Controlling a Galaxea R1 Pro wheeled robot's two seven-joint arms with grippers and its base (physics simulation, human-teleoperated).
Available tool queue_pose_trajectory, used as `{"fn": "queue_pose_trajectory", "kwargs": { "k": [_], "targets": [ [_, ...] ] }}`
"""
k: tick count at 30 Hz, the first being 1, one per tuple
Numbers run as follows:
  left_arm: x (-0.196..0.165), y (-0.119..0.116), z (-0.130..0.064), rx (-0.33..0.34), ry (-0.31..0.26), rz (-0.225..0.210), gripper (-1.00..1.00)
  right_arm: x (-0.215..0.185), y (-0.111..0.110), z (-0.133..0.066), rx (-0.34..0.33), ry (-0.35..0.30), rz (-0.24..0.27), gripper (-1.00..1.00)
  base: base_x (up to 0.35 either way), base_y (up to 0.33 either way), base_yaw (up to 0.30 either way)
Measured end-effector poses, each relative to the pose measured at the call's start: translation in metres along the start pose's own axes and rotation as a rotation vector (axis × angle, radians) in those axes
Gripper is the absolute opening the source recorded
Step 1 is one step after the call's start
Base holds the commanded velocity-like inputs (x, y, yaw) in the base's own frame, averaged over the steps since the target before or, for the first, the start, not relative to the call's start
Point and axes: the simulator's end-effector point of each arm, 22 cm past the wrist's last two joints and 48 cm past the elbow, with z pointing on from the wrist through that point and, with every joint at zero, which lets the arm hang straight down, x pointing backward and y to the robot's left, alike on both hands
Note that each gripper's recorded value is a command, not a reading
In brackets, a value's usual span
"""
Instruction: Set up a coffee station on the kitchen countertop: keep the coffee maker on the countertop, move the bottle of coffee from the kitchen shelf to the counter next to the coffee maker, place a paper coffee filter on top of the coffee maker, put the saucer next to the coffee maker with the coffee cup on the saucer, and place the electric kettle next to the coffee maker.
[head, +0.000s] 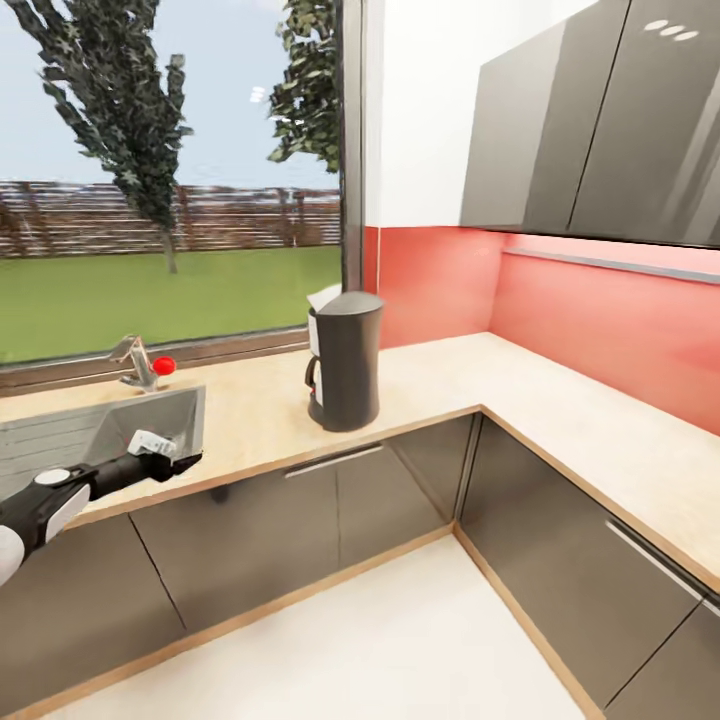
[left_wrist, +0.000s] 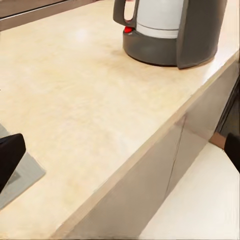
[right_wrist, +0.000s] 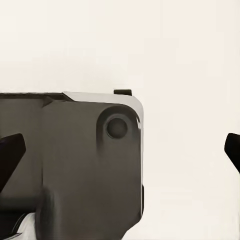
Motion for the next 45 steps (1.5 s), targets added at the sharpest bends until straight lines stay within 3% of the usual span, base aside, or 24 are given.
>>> {"fn": "queue_pose_trajectory", "kwargs": {
  "k": [9,16,24,26,27,30,31,33,34,35,36,37,40,45],
  "targets": [
    [0.026,-0.046,0.004,0.091,0.009,0.016,1.00,0.000,0.001,0.000,-0.001,0.000,-0.001,1.00,-0.302,-0.119,0.277],
    [0.111,-0.083,-0.016,0.152,0.116,-0.036,1.00,0.000,0.001,0.000,-0.002,0.000,-0.001,1.00,-0.123,-0.029,0.278],
    [0.203,-0.124,-0.054,0.177,0.166,-0.065,1.00,0.000,0.001,0.000,-0.002,0.000,-0.001,1.00,-0.009,-0.002,0.278],
    [0.291,-0.141,-0.102,0.128,0.304,-0.133,1.00,0.000,0.000,0.000,-0.001,0.000,0.000,1.00,0.000,0.000,0.279],
    [0.298,-0.129,-0.105,0.085,0.321,-0.138,1.00,0.000,0.000,0.000,-0.001,-0.001,0.000,1.00,0.000,0.000,0.279],
    [0.355,-0.112,-0.144,-0.046,0.445,-0.171,1.00,0.000,0.000,0.000,0.000,0.001,0.002,1.00,0.000,0.000,0.279],
    [0.386,-0.117,-0.163,-0.100,0.514,-0.198,1.00,0.001,-0.001,0.000,0.002,0.001,0.010,1.00,0.000,0.000,0.279],
    [0.413,-0.128,-0.179,-0.151,0.573,-0.228,1.00,0.001,-0.003,0.000,0.008,0.001,0.038,1.00,0.000,0.000,0.279],
    [0.440,-0.146,-0.193,-0.188,0.638,-0.240,1.00,0.001,-0.007,0.000,0.021,0.002,0.092,1.00,0.000,0.000,0.279],
    [0.471,-0.184,-0.207,-0.219,0.713,-0.268,1.00,0.001,-0.012,0.000,0.032,0.000,0.127,1.00,0.000,0.000,0.280],
    [0.506,-0.231,-0.225,-0.279,0.834,-0.298,1.00,-0.005,-0.022,0.000,0.047,-0.013,0.136,1.00,0.000,0.000,0.280],
    [0.518,-0.240,-0.235,-0.345,0.907,-0.295,1.00,-0.022,-0.029,0.000,0.054,-0.049,0.133,1.00,0.000,0.000,0.281],
    [0.535,-0.248,-0.259,-0.443,1.025,-0.280,1.00,-0.060,-0.038,0.000,0.059,-0.126,0.121,1.00,0.000,0.000,0.281],
    [0.555,-0.265,-0.300,-0.497,1.136,-0.257,1.00,-0.112,-0.042,-0.006,0.059,-0.235,0.062,1.00,0.000,0.000,0.281]
  ]
}}
